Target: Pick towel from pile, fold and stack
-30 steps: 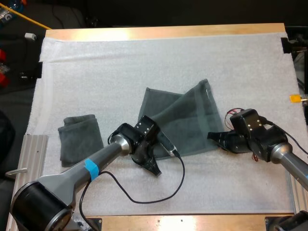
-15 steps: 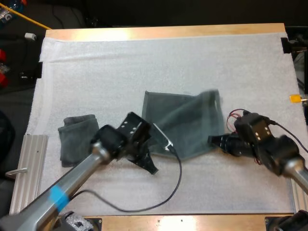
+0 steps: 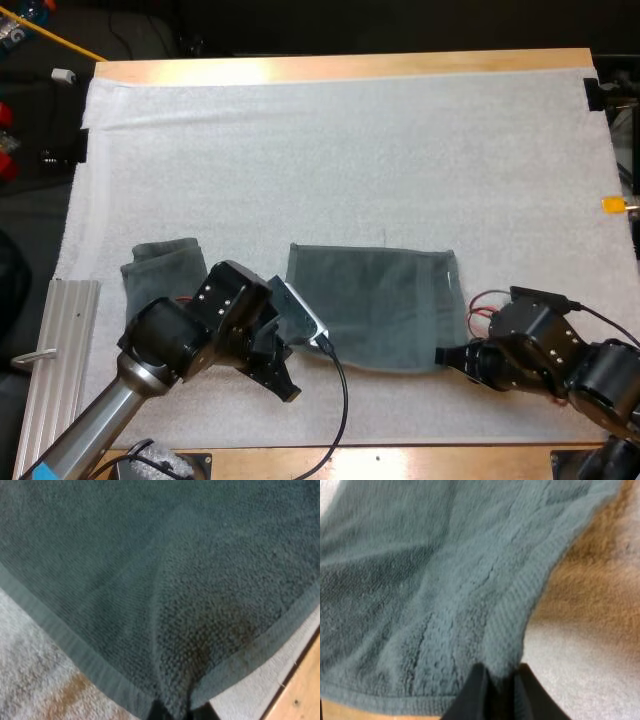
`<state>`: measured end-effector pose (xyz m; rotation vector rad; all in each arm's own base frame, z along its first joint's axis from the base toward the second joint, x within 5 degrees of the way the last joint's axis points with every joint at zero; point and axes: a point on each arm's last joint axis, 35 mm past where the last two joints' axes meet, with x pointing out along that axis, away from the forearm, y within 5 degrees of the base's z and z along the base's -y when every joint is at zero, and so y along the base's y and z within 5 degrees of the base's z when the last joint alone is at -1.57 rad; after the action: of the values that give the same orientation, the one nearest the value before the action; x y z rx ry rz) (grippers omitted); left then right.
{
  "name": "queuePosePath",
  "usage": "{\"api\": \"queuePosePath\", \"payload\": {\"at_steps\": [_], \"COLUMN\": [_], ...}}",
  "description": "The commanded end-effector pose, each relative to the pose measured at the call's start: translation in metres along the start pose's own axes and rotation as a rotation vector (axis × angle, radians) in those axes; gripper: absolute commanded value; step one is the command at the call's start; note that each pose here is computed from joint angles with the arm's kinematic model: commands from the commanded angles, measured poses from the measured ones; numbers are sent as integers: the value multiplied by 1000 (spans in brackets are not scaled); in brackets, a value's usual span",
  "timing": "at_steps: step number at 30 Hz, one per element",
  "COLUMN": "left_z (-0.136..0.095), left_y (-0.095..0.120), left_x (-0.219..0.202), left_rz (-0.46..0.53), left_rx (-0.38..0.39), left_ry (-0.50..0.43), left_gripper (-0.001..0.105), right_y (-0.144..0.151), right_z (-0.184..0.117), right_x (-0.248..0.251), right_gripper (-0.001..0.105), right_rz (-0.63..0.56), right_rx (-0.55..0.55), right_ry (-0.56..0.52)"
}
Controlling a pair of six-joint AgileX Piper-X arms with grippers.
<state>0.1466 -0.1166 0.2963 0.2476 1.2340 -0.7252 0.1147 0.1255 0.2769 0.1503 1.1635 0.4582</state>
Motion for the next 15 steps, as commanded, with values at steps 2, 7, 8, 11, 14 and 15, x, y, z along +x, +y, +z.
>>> {"api": "queuePosePath", "payload": {"at_steps": [2, 7, 8, 11, 14, 15], "left_z": [7, 32, 34, 43, 49, 52], "left_y": [-1, 5, 6, 13, 27, 34], "left_x": [3, 30, 35, 58, 78, 84], "left_rz": [-8, -9, -9, 28, 111, 141], "left_rx": [12, 19, 18, 2, -34, -66], "left_ry": [-33, -65, -60, -8, 29, 27], "left_gripper": [0, 0, 0, 0, 0, 0], "right_y": [1, -3, -4, -10, -20, -24], "right_z": [4, 19, 23, 37, 50, 53], "right_x": [0, 24, 29, 49, 66, 72], "right_gripper": [0, 0, 0, 0, 0, 0], "right_rz": [-28, -116, -120, -108, -124, -137], "right_rx": [10, 96, 106, 153, 202, 221], "right_ry": [-39, -53, -50, -42, -54, -54]}}
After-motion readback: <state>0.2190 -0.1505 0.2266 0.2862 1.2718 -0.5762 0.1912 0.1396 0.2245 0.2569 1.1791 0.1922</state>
